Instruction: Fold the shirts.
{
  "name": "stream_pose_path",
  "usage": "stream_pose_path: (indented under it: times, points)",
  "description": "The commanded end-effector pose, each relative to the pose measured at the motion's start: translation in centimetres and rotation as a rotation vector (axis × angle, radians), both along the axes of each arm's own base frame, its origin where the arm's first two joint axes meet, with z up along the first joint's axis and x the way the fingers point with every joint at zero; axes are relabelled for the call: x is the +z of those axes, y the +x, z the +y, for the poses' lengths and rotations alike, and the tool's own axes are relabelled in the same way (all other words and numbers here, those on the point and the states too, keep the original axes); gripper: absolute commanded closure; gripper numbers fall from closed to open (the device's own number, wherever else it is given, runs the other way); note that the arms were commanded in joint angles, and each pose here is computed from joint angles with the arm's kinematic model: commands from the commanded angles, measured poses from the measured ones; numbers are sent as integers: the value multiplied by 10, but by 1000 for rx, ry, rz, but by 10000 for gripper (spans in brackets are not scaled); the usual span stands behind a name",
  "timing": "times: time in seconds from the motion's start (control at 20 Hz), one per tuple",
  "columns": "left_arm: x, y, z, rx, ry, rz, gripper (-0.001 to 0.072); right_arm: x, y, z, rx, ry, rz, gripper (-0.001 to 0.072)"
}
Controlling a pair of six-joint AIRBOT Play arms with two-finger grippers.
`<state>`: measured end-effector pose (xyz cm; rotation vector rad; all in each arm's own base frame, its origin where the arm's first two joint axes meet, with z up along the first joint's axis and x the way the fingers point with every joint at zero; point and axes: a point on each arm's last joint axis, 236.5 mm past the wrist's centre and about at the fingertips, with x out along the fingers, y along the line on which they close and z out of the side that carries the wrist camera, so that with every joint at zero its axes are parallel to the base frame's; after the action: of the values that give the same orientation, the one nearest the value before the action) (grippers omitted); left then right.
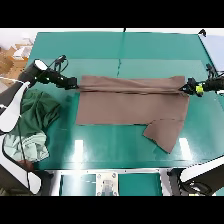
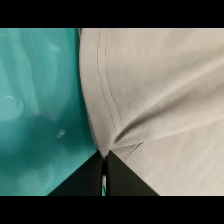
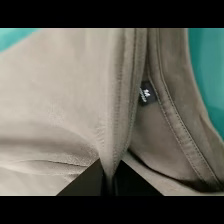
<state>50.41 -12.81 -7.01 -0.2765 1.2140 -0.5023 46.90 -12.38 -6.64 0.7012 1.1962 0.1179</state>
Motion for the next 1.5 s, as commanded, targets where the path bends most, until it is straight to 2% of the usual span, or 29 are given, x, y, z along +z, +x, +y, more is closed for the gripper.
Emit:
stream_pose_path:
  times: [0.0,0.3,0.35,0.4,0.45,0.5,0.7,0.85,1.0,1.05,1.1,1.25,1.35,1.45]
  points:
    - [-9,-9,-9,-23,-2,42,687,-10,-9,-2,-7,-11,44,694]
    - [-13,-26,-8,-46,6,111,686,-11,-11,-3,-21,-9,59,689]
    - [-12,-28,-9,-44,0,125,683,-10,-12,-2,-19,-4,63,605]
    - [-10,-30,-10,-43,-5,138,407,-7,-13,-1,-16,4,70,519]
    - [-7,-30,-10,-35,-10,148,156,-1,-15,-1,-18,16,82,486]
    - [0,-31,-12,-34,-16,160,162,6,-19,-4,-27,26,102,444]
    - [26,-53,5,-14,-33,306,163,28,-67,-27,-62,-20,244,444]
    - [27,-93,20,12,-50,467,164,40,-108,-33,-109,-51,268,444]
    - [21,-137,24,11,-31,525,164,33,-160,-38,-248,-55,269,443]
    - [19,-155,25,7,-20,535,164,26,-181,-40,-299,-48,282,409]
    - [17,-171,28,9,-2,533,164,17,-205,-39,-356,-27,302,353]
    - [16,-212,31,67,25,463,164,-12,-260,-17,-437,36,340,338]
    - [14,-225,27,142,0,373,163,-27,-269,6,-469,98,332,288]
    - [8,-233,16,225,-64,310,161,-31,-258,34,-471,193,263,288]
